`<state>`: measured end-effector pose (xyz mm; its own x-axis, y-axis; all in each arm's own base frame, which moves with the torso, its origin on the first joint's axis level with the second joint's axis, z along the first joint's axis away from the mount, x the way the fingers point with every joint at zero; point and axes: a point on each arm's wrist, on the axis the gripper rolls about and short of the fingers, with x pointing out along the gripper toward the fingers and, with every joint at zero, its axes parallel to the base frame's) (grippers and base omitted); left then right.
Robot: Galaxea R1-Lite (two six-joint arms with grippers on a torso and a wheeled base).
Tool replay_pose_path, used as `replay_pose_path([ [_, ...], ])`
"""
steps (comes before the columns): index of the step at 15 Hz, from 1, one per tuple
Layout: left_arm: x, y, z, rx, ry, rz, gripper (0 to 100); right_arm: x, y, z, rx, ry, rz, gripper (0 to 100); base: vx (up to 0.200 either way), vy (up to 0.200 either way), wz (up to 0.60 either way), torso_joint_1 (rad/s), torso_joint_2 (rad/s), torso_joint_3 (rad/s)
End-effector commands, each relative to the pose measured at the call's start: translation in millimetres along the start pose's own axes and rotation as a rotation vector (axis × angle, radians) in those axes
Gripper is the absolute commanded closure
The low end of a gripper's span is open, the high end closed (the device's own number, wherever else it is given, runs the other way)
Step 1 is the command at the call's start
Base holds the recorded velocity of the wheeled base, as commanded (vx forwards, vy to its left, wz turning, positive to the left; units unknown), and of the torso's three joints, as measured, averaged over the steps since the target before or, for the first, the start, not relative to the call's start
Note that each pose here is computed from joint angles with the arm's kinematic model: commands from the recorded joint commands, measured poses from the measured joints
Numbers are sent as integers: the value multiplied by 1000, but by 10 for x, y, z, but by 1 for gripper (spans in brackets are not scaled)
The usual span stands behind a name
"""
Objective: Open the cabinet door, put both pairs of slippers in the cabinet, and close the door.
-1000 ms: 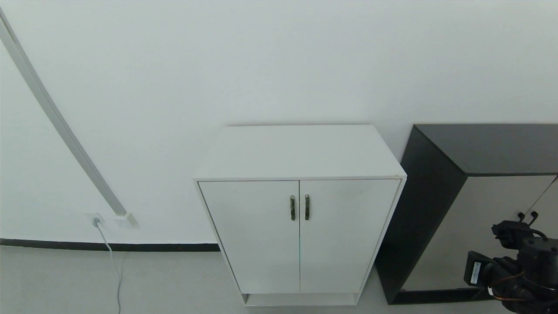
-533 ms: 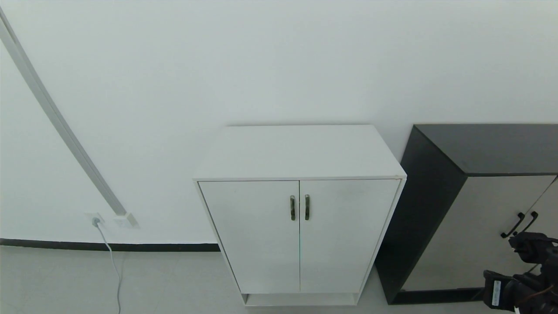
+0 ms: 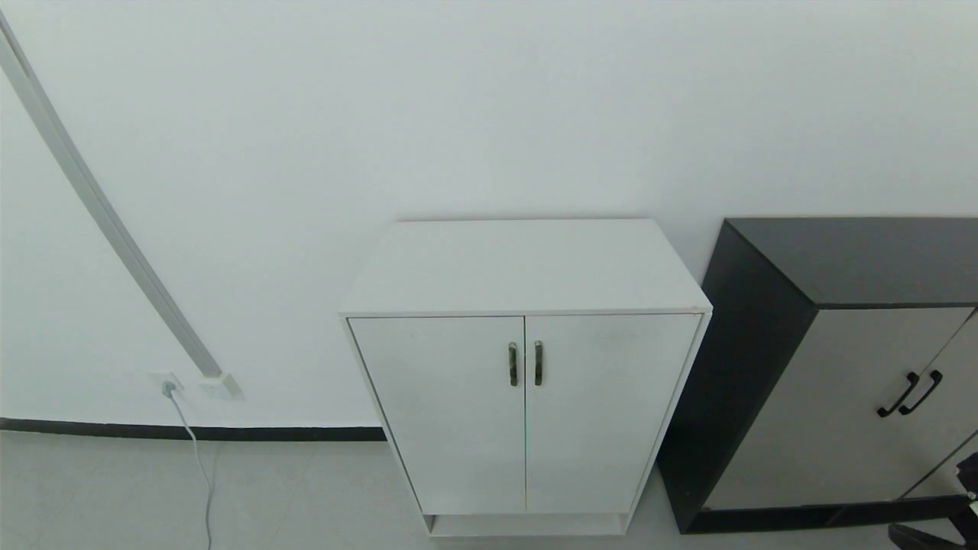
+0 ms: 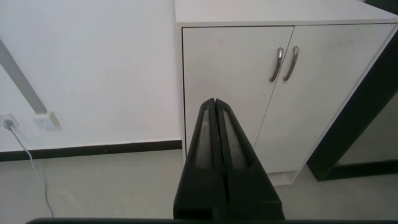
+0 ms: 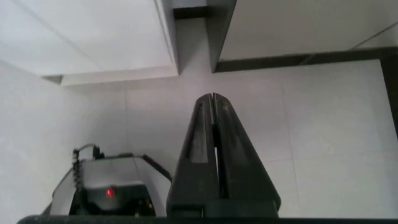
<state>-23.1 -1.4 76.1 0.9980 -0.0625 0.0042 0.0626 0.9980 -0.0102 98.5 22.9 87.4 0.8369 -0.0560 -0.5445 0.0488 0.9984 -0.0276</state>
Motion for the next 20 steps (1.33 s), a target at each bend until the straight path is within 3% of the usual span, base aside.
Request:
replay_pose_path([
  [1,1,0,0,0,1,1,100,-202,-15,-62,-20,-55,70,100,0,0,0,0,0,0],
  [7,1,0,0,-2,1,1,100,-422,-122,-243,-27,-73,98,100,0,0,0,0,0,0],
  [14,1,0,0,-2,1,3,100,-756,-330,-540,4,-284,111,100,0,0,0,0,0,0],
  [17,1,0,0,-2,1,1,100,-781,-341,-557,15,-319,118,100,0,0,0,0,0,0],
  [20,1,0,0,-2,1,1,100,-815,-339,-581,15,-359,207,100,0,0,0,0,0,0],
])
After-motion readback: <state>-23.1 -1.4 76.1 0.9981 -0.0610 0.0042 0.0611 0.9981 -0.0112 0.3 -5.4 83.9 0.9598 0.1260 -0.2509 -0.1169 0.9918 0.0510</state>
